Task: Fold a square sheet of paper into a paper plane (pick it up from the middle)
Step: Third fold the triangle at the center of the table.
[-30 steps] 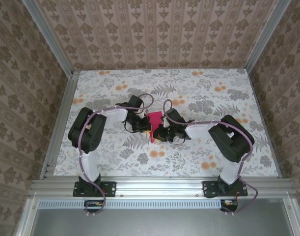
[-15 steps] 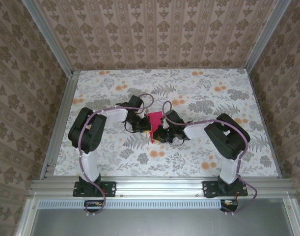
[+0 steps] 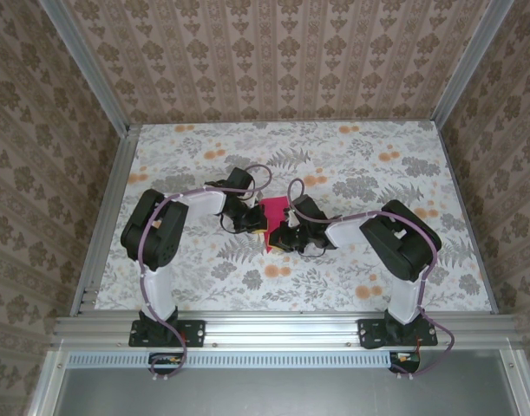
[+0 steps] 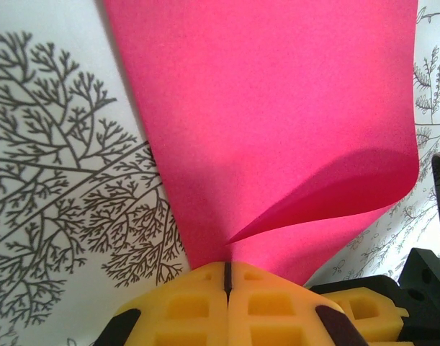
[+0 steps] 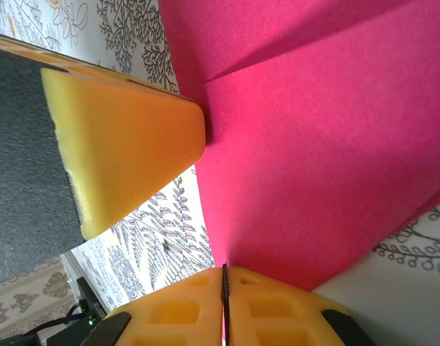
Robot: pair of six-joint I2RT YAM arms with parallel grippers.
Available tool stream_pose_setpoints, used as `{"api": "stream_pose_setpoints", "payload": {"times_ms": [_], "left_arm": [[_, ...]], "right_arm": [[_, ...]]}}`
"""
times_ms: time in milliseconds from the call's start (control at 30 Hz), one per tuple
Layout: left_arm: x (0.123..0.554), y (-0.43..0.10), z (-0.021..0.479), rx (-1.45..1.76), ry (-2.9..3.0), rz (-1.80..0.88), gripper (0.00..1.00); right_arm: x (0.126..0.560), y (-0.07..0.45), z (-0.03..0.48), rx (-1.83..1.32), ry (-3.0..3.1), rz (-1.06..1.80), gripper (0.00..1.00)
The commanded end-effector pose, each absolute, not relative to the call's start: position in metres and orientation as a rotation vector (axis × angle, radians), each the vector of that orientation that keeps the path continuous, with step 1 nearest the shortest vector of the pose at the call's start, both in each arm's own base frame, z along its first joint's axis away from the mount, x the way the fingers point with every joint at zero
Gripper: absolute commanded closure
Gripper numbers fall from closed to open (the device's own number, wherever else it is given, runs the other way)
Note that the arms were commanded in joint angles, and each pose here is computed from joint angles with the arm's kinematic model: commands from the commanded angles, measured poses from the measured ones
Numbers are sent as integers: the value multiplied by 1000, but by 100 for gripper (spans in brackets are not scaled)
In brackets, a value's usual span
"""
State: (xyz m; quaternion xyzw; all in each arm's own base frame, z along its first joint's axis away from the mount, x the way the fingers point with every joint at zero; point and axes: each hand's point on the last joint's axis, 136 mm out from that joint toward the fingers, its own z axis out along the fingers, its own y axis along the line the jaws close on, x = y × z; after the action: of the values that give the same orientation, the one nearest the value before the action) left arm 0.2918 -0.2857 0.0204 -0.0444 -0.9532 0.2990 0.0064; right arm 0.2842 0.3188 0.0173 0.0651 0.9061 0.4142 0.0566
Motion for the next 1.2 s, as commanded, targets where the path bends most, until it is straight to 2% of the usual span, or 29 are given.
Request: {"api": "stream_pose_setpoints", "payload": {"times_ms": [0,233,667,967,1167], "left_arm": [[287,-278,6,-133,-2990,838,100],[286,-275,3,-118,-2992,823,100],[284,-275,4,-119,-2991,831,100],[285,-275,7,-123,-2997,834,100],[286,-276,8,-130,-3000,836,100]], "right_arm": [[273,318,23,178,2758,1270,89],[263,324,26,137,2764,1272,89],[268,328,2,194,2830,1211,89],[282,314,57,106,2693,1162,87],[295,283,49,148,2716,1000,86]]}}
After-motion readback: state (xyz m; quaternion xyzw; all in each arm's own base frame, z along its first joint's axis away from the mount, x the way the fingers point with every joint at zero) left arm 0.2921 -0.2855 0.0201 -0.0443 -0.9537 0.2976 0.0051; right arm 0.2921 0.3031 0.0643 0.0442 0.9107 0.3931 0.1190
